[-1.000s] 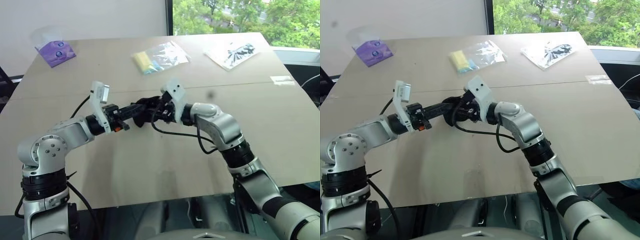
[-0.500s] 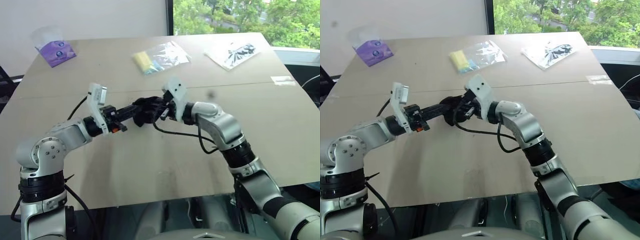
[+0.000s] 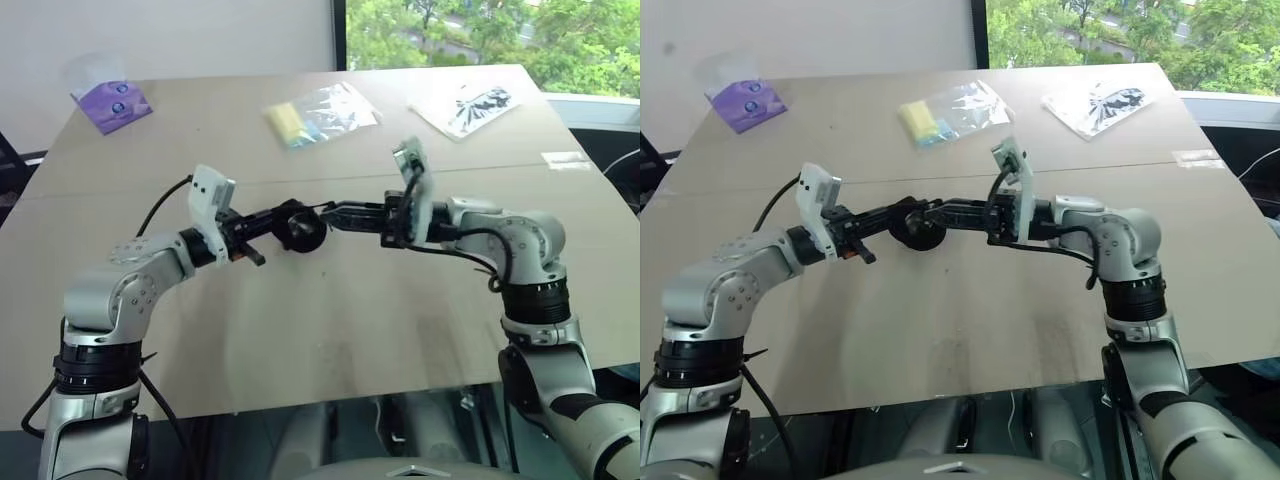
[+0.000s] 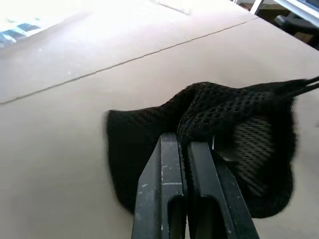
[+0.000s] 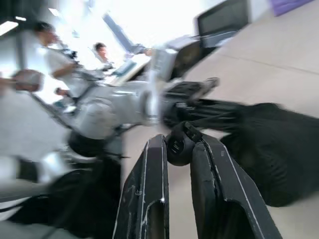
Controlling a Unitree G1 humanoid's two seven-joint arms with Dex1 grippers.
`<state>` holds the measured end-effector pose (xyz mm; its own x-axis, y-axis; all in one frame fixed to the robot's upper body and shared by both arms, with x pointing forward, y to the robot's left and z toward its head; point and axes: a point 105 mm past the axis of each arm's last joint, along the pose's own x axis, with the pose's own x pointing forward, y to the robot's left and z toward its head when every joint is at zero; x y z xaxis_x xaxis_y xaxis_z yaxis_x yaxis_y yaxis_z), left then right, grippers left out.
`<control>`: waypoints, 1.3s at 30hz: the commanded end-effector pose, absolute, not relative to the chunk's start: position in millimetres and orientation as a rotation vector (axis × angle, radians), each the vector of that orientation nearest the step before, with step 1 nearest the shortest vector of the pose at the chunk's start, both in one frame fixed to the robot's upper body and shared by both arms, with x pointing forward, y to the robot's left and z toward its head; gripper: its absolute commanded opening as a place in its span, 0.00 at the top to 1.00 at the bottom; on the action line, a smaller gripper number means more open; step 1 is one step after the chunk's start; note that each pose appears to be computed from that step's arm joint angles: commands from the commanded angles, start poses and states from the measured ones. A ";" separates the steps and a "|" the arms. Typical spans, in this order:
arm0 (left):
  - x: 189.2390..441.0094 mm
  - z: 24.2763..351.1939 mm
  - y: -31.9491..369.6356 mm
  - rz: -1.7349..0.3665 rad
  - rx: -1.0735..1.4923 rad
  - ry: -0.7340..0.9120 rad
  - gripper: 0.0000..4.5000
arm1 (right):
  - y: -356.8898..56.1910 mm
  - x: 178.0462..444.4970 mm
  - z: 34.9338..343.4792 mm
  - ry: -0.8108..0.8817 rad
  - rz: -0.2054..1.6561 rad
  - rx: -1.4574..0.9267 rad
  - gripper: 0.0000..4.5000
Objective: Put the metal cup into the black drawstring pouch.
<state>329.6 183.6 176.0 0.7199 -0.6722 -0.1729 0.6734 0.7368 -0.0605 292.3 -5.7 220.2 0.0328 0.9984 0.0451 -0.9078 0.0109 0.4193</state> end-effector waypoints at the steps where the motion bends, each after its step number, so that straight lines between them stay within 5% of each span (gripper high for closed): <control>1: 333.8 185.9 187.4 -0.712 0.045 0.137 1.00 | -14.0 278.5 221.4 0.310 1.599 0.243 0.97; 9: 324.4 182.4 186.8 -0.720 0.111 0.140 1.00 | -50.4 314.5 161.4 0.330 1.384 -0.420 0.97; 18: 323.1 192.7 177.0 -0.727 0.122 0.109 1.00 | -41.1 324.4 160.2 0.145 1.313 -0.396 0.97; 27: 326.7 194.4 174.1 -0.727 0.115 0.115 1.00 | -54.9 319.1 158.1 0.097 1.116 -0.238 0.03; 39: 335.3 196.2 178.7 -0.721 0.119 0.125 1.00 | -43.8 312.2 142.2 0.130 0.991 -0.050 0.00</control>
<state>334.4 179.0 185.9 0.7452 -0.6436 -0.1747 0.6575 0.7528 0.0311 313.0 -48.5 132.7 0.5374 0.8248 -0.1760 -0.8351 0.5495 0.0249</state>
